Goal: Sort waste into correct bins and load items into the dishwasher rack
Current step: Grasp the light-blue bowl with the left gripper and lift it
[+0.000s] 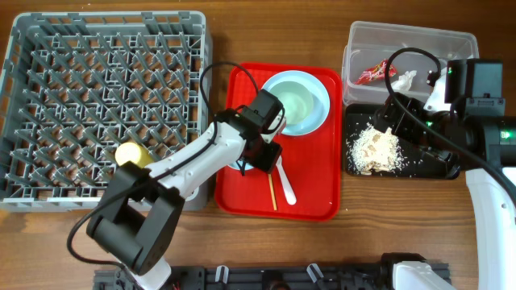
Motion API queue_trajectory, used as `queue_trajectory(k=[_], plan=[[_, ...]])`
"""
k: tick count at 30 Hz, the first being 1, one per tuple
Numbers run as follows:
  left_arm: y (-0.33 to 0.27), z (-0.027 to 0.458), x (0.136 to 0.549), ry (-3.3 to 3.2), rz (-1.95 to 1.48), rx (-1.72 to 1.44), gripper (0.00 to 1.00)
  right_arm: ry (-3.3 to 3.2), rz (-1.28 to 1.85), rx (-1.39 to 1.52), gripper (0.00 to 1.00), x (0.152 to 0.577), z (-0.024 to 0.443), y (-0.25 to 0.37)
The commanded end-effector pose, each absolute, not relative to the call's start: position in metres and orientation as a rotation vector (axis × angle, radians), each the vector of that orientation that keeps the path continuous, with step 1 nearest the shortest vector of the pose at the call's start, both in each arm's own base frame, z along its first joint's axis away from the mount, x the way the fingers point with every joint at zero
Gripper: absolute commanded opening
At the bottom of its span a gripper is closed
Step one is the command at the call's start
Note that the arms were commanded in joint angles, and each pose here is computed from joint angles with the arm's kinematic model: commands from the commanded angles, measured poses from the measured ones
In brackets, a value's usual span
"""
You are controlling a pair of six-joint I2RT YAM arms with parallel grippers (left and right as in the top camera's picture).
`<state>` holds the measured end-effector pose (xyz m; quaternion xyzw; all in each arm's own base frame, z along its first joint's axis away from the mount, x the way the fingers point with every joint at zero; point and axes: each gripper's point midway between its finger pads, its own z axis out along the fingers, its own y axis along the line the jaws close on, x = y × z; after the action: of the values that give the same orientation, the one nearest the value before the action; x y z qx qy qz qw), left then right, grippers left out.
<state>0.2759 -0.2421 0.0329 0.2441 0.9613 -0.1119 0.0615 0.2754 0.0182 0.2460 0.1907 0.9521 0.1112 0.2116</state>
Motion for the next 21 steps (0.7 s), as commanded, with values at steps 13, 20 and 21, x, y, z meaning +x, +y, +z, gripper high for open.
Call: queue_trajectory(k=[13, 20, 21], plan=[[-0.240, 0.027, 0.262, 2.954, -0.312, 0.785, 0.04, 2.662, 0.314, 0.556, 1.00, 0.271, 0.245, 0.018], [-0.253, 0.077, 0.280, 2.827, -0.391, 0.713, 0.04, 2.664, 0.314, 0.556, 1.00, 0.271, 0.244, 0.018], [-0.256, 0.096, 0.284, 2.776, -0.415, 0.707, 0.04, 2.663, 0.314, 0.556, 1.00, 0.271, 0.244, 0.018]])
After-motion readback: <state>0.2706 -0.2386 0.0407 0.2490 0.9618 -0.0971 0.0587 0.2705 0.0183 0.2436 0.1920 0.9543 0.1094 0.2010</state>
